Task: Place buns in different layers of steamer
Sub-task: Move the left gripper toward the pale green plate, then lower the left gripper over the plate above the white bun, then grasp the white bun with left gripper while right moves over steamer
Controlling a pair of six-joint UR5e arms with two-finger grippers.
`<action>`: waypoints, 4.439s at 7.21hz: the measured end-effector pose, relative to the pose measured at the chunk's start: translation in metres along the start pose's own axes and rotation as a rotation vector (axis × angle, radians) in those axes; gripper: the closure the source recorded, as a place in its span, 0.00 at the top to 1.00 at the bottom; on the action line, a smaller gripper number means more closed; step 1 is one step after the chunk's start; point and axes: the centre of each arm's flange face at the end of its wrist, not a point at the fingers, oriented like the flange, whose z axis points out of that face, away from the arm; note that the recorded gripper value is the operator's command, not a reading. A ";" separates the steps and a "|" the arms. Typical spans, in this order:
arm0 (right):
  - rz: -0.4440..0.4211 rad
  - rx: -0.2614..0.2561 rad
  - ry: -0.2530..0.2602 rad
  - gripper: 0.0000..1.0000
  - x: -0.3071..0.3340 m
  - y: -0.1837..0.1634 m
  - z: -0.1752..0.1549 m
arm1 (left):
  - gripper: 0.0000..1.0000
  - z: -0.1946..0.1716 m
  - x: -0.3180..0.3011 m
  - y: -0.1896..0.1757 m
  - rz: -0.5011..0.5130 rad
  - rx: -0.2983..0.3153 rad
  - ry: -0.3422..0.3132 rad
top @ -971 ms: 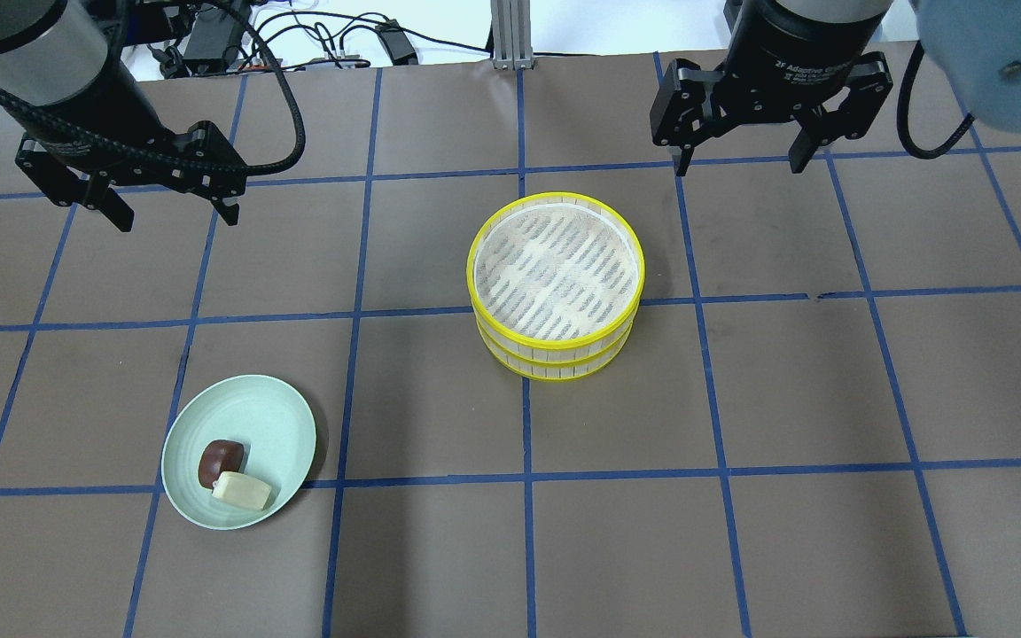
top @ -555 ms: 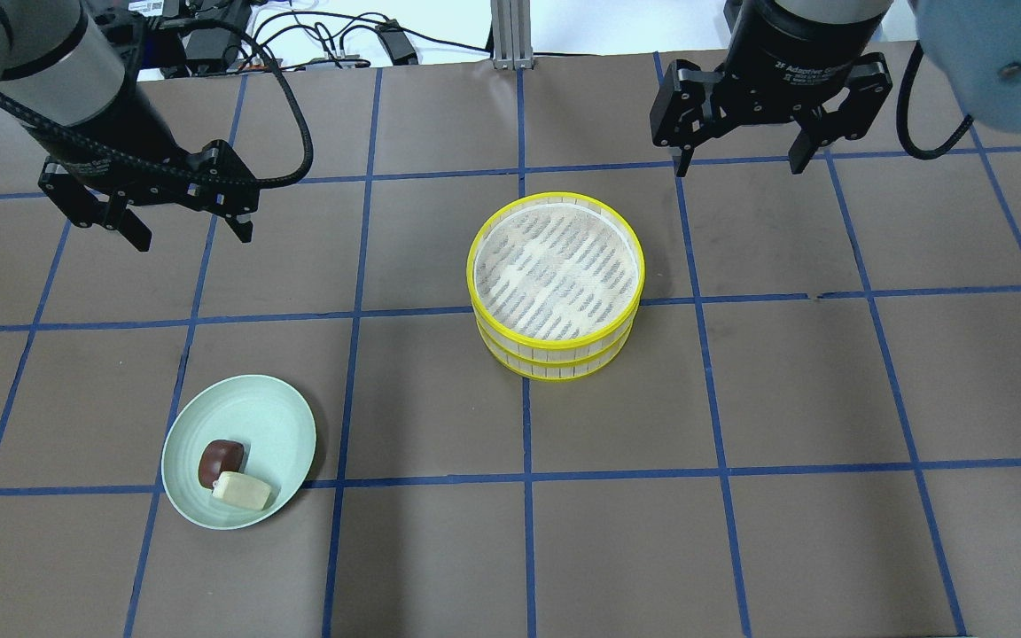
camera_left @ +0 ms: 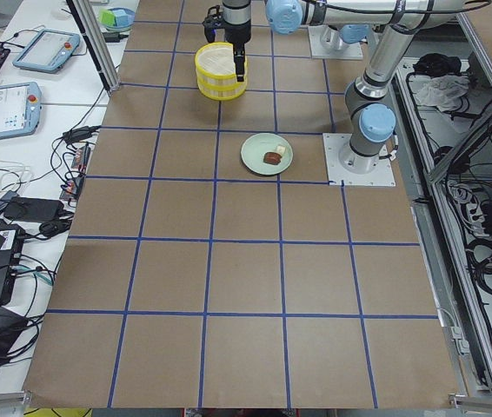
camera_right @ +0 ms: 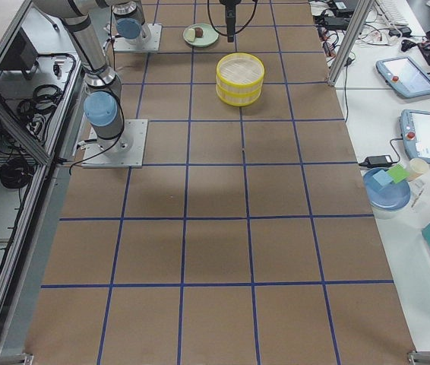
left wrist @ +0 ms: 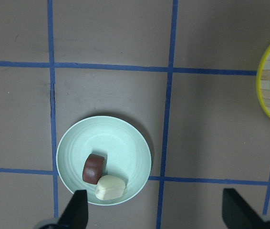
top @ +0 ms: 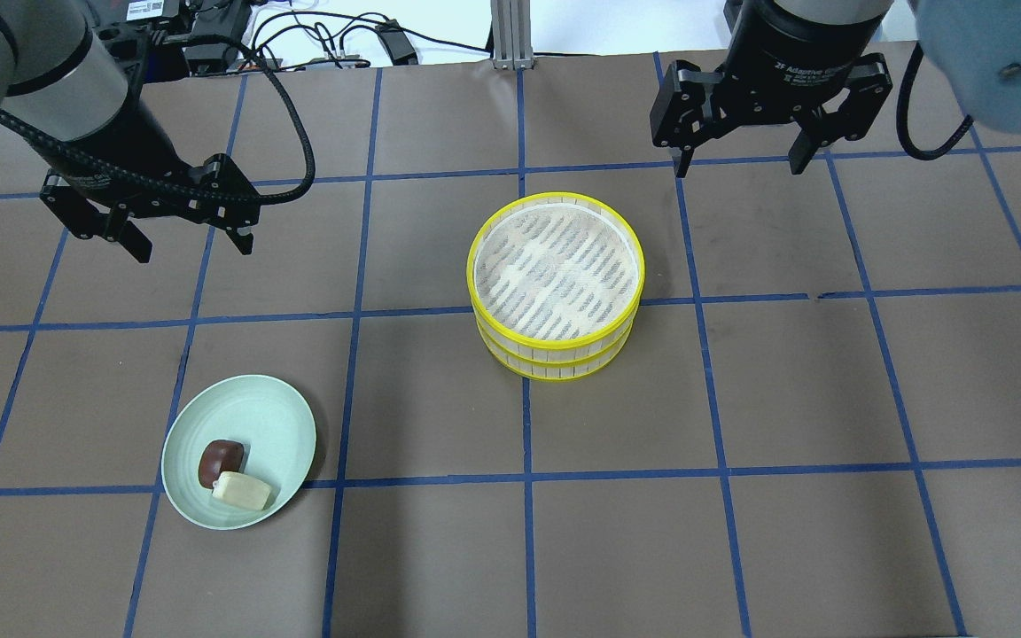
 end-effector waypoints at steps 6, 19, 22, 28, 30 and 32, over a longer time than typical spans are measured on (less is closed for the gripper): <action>0.000 -0.001 0.000 1.00 0.000 0.000 0.000 | 1.00 0.055 -0.016 0.010 -0.006 -0.133 0.011; -0.001 -0.002 0.001 1.00 0.000 0.000 0.001 | 1.00 0.197 -0.055 0.022 -0.077 -0.508 0.062; -0.002 -0.009 0.001 1.00 -0.003 -0.003 0.008 | 0.96 0.228 -0.056 0.017 -0.079 -0.572 0.068; 0.000 -0.016 0.001 1.00 -0.008 -0.016 0.027 | 0.94 0.297 -0.078 -0.008 -0.103 -0.645 0.058; -0.003 -0.016 0.002 1.00 -0.008 -0.016 0.027 | 0.90 0.307 -0.080 -0.011 -0.106 -0.655 0.060; -0.003 -0.015 0.002 1.00 -0.008 -0.016 0.026 | 0.89 0.311 -0.082 -0.008 -0.107 -0.670 0.059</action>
